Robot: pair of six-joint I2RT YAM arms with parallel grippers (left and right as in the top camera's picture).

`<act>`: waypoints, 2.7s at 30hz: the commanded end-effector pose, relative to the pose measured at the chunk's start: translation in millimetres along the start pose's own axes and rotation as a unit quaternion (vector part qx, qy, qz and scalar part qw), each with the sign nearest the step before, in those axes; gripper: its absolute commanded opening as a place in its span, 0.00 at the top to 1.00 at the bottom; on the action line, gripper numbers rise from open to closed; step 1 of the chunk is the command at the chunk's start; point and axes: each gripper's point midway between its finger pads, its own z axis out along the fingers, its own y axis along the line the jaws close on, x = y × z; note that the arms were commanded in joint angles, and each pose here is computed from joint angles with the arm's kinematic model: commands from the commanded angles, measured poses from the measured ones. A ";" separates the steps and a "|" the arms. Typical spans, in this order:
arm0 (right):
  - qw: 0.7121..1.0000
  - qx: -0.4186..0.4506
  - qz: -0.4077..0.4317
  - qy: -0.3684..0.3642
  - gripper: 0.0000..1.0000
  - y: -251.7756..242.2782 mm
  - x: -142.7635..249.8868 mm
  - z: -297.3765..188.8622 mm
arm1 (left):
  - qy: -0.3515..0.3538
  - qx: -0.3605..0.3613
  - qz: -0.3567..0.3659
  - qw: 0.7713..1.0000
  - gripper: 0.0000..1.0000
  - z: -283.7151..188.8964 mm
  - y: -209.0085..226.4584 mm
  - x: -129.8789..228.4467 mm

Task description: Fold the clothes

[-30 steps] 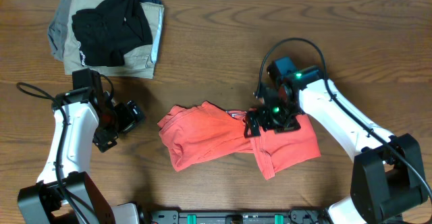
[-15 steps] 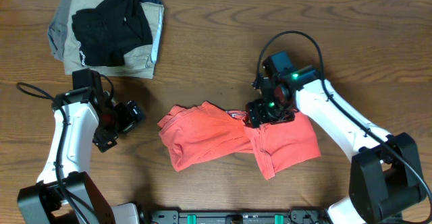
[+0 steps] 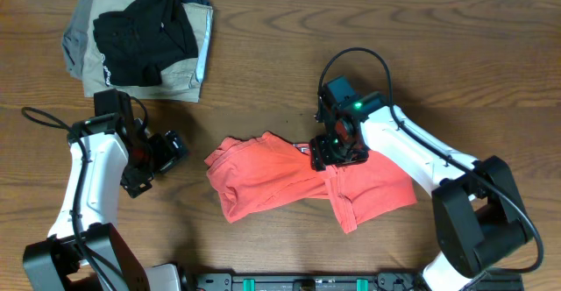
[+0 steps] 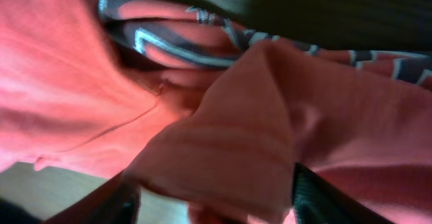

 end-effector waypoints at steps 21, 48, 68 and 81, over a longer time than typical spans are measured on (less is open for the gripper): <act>0.997 0.001 0.064 -0.054 0.99 -12.9 -43.4 -34.3 | 0.007 0.000 0.003 1.000 0.00 2.5 1.0 3.2; 0.996 -0.020 0.025 -0.080 0.37 16.5 -53.6 -31.4 | 0.006 0.001 0.003 1.000 0.00 2.5 0.7 2.5; 0.999 0.024 0.033 0.002 0.74 -25.9 -14.9 -33.6 | 0.006 0.001 0.003 1.000 0.00 2.5 0.7 2.4; 0.996 -0.089 -0.020 -0.005 0.75 30.2 -6.6 2.4 | 0.002 0.002 0.004 1.000 0.00 2.5 0.0 0.8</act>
